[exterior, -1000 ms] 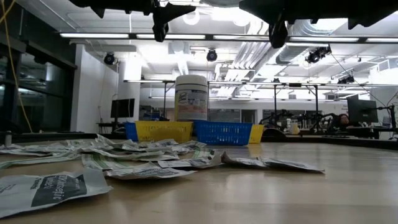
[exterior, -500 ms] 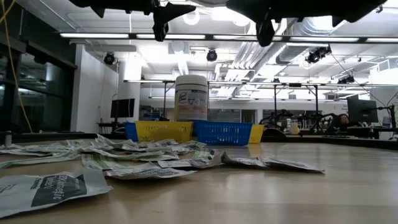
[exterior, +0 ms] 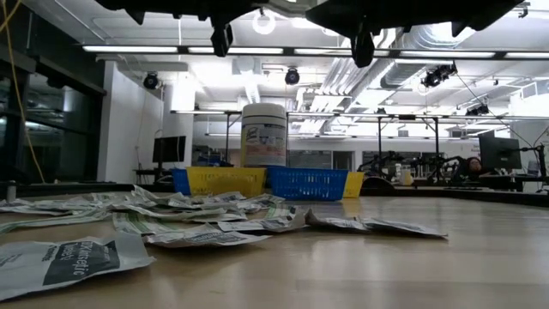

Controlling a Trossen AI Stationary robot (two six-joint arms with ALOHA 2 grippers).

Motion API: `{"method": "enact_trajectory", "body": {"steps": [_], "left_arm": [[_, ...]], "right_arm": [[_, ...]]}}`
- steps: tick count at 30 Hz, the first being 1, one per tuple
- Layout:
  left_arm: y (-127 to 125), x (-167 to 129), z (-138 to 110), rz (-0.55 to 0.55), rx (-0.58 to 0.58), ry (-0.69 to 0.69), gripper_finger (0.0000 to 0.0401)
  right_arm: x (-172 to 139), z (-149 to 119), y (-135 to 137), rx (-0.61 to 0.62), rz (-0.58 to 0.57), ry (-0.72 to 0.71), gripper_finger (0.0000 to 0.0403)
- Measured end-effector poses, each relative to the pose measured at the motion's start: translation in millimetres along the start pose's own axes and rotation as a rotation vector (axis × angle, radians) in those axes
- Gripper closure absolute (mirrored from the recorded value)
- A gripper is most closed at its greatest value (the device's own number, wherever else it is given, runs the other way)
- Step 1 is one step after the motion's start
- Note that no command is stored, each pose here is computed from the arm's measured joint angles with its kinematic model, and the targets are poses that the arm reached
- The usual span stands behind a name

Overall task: Pick & Place First Aid Supplies
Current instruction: Put the green bandage pad into the left yellow bin

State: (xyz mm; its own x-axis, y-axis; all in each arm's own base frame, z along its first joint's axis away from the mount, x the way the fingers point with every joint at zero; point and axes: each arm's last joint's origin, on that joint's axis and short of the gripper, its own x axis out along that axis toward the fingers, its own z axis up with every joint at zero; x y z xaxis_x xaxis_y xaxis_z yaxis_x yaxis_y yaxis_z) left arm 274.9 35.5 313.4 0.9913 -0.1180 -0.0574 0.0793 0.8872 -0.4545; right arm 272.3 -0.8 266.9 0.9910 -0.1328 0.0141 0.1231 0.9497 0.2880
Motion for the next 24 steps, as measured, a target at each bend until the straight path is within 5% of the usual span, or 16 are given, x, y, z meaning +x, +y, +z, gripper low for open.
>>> {"method": "enact_trajectory", "body": {"steps": [9,15,24], "left_arm": [[0,0,0,0.008,0.019,0.0,0.0399],[3,0,-4,0.056,0.024,0.035,0.04],[21,-6,-16,0.397,0.041,0.097,0.04]], "right_arm": [[0,0,0,0.006,-0.006,-0.002,0.0398],[-1,2,-3,0.06,0.012,0.003,0.034],[-10,16,-16,0.1,-0.039,-0.016,0.0216]]}}
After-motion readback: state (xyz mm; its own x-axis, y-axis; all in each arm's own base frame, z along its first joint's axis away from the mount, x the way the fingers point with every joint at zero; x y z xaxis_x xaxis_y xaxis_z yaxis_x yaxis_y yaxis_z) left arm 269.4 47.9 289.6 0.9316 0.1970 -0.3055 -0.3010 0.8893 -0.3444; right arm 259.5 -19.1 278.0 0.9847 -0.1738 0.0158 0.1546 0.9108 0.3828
